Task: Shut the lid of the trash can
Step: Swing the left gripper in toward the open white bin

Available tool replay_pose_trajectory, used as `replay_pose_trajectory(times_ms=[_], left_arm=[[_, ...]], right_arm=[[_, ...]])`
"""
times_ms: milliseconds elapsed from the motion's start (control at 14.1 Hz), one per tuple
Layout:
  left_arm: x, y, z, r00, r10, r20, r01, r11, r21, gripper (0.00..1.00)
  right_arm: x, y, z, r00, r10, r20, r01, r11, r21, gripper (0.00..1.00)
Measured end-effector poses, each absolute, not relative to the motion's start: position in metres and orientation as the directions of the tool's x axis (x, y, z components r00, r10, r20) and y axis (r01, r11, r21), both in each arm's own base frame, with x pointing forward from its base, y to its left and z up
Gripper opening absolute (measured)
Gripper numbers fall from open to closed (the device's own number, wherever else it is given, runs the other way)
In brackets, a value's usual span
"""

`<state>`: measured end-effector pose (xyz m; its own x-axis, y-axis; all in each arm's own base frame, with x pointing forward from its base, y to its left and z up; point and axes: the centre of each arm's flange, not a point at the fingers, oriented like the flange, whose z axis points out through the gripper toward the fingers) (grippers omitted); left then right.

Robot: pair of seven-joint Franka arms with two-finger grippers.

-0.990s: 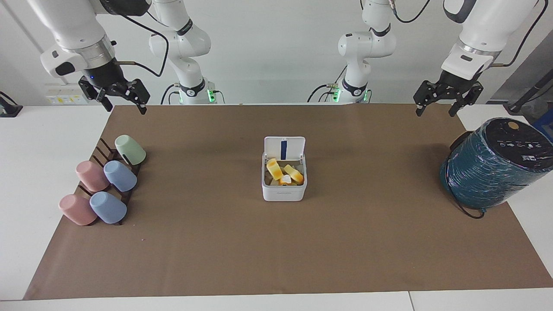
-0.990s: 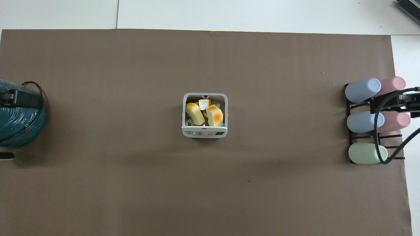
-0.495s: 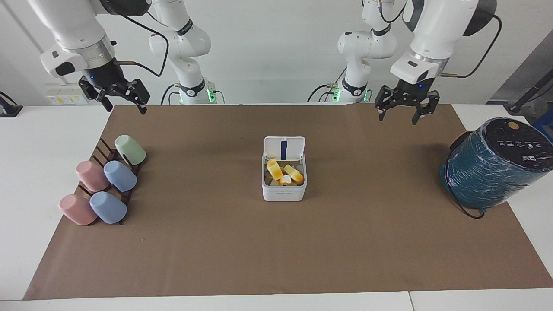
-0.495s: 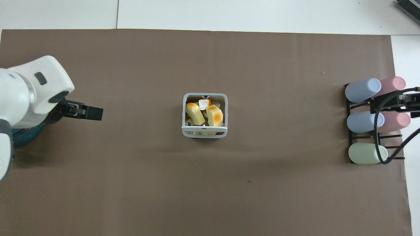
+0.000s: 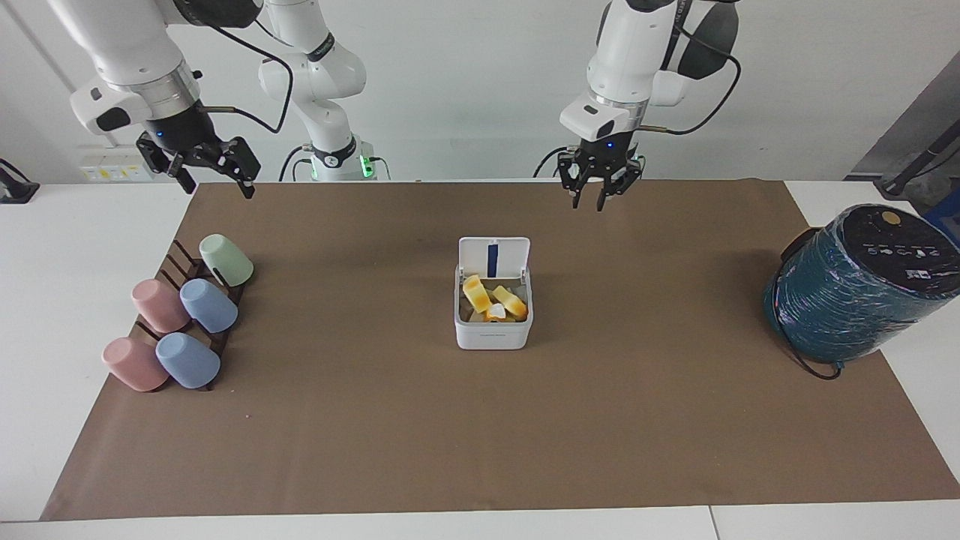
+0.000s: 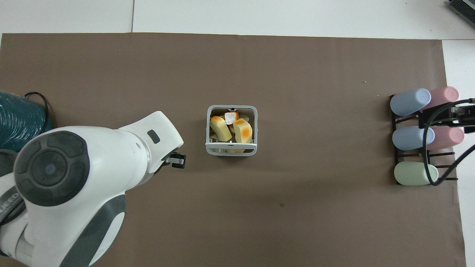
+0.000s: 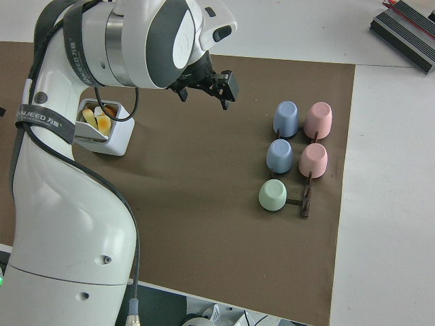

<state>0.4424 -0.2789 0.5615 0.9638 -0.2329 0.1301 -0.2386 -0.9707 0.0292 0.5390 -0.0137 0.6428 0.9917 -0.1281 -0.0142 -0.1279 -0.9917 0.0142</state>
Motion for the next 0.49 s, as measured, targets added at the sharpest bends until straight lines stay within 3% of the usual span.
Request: replay_pose_trajectory(times_ms=[141, 495], left_arm=[[0.434, -0.303, 0.551, 0.963, -0.231, 0.139, -0.238, -0.970, 0.041, 0.04], [0.428, -0.366, 0.518, 0.961, -0.193, 0.200, -0.216, -0.971, 0.100, 0.01]], right_arm=[[0.539, -0.014, 0.643, 0.992, -0.128, -0.014, -0.128, -0.992, 0.014, 1.00], [0.539, -0.014, 0.643, 0.992, -0.128, -0.014, -0.128, -0.992, 0.014, 1.00]])
